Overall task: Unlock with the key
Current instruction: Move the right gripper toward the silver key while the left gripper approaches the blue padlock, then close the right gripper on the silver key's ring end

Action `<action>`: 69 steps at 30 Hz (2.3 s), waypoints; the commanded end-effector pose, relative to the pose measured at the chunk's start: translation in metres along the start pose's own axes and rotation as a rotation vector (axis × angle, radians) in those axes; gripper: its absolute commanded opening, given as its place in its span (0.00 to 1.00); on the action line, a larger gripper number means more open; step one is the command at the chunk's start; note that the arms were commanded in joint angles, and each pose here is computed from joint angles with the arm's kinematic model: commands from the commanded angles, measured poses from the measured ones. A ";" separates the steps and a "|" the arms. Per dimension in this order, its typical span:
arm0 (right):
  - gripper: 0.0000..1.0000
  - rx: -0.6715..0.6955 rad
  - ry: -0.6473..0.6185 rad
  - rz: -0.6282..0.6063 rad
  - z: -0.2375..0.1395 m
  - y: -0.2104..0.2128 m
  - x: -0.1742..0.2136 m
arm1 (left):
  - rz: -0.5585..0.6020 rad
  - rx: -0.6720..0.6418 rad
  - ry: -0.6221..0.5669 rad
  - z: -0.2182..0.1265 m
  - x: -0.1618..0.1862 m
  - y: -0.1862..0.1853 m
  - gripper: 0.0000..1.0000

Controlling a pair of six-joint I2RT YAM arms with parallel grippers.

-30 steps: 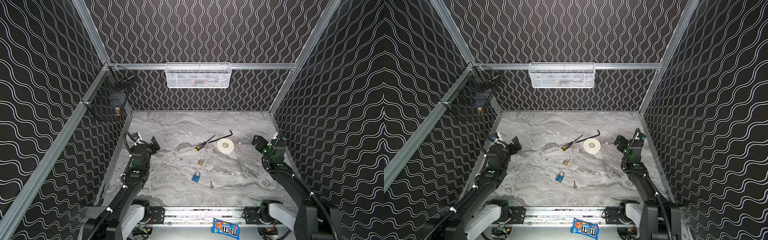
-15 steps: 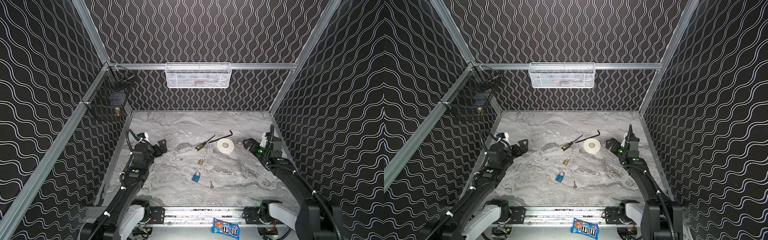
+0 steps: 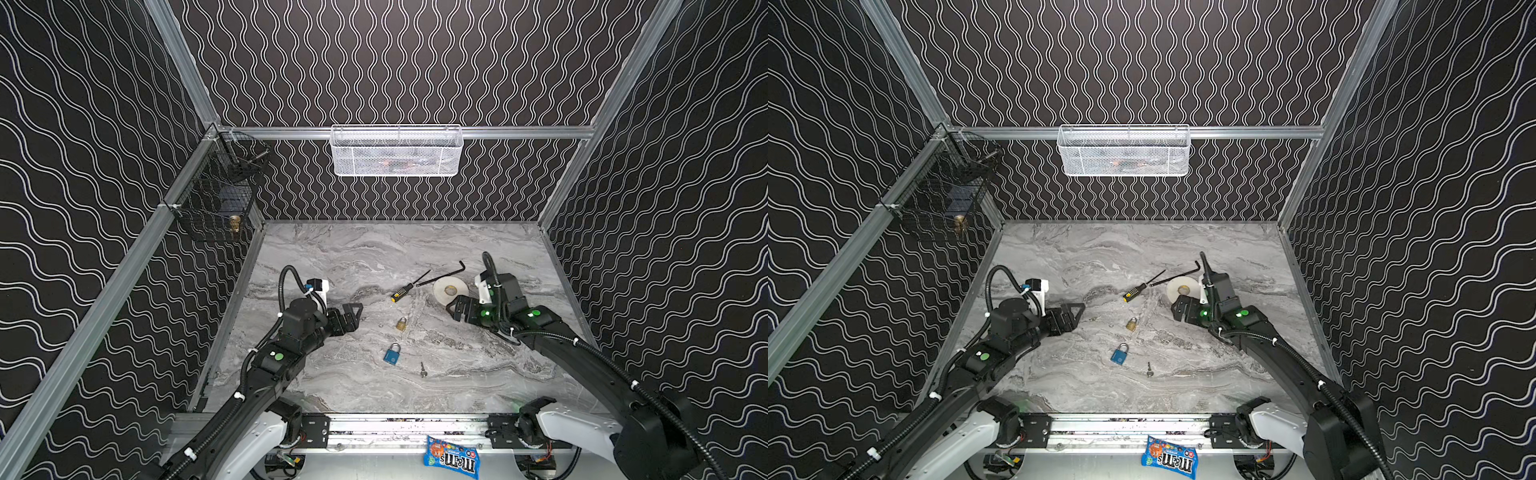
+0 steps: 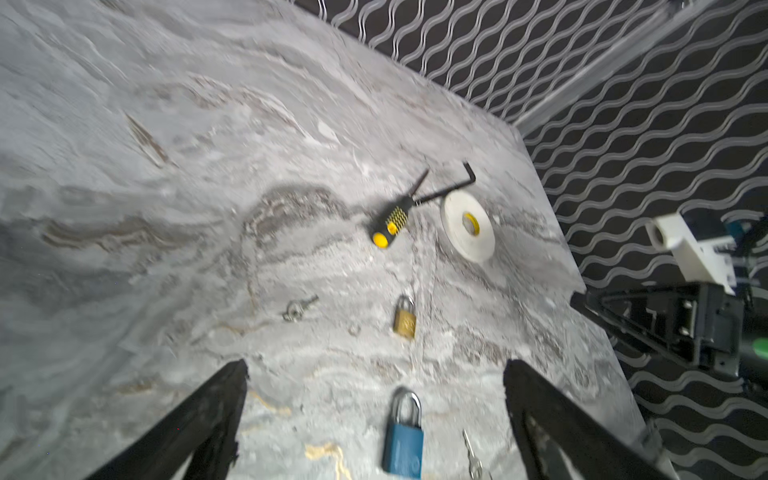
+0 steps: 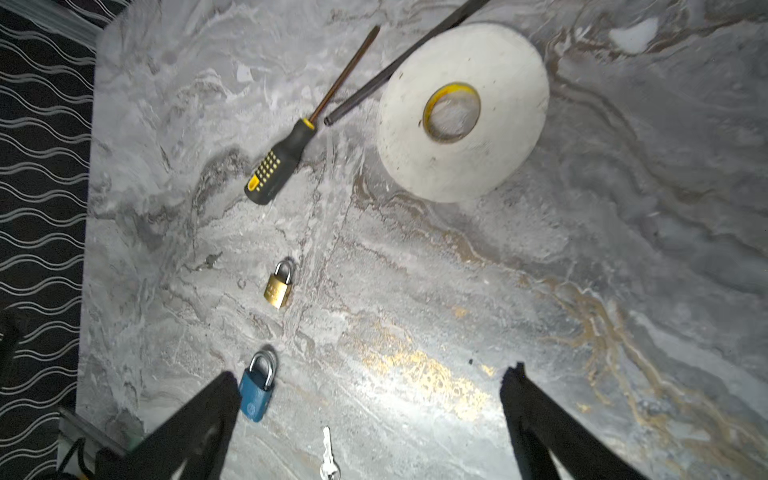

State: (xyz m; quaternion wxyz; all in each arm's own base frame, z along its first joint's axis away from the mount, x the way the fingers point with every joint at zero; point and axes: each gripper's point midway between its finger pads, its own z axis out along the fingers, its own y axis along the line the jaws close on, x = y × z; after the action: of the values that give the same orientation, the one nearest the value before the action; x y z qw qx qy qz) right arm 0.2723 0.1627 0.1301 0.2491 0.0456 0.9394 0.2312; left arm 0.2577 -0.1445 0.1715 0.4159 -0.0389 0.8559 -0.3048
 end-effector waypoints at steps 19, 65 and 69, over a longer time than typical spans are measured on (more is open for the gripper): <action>0.76 0.204 0.252 0.044 0.013 0.026 0.133 | -0.013 0.093 0.206 -0.020 0.071 -0.031 0.99; 0.34 0.359 0.206 0.016 0.055 0.029 0.184 | 0.100 0.000 0.267 0.007 0.114 -0.049 0.99; 0.30 0.373 0.214 0.010 0.055 0.025 0.186 | 0.102 0.002 0.277 0.008 0.115 -0.051 0.99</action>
State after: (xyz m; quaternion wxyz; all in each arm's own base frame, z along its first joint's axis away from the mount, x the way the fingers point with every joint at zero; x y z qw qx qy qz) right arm 0.1351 0.2502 0.0163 0.1284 0.0656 0.9871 0.0699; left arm 0.1769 -0.2236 0.1106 0.3051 0.0534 0.9091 -0.2786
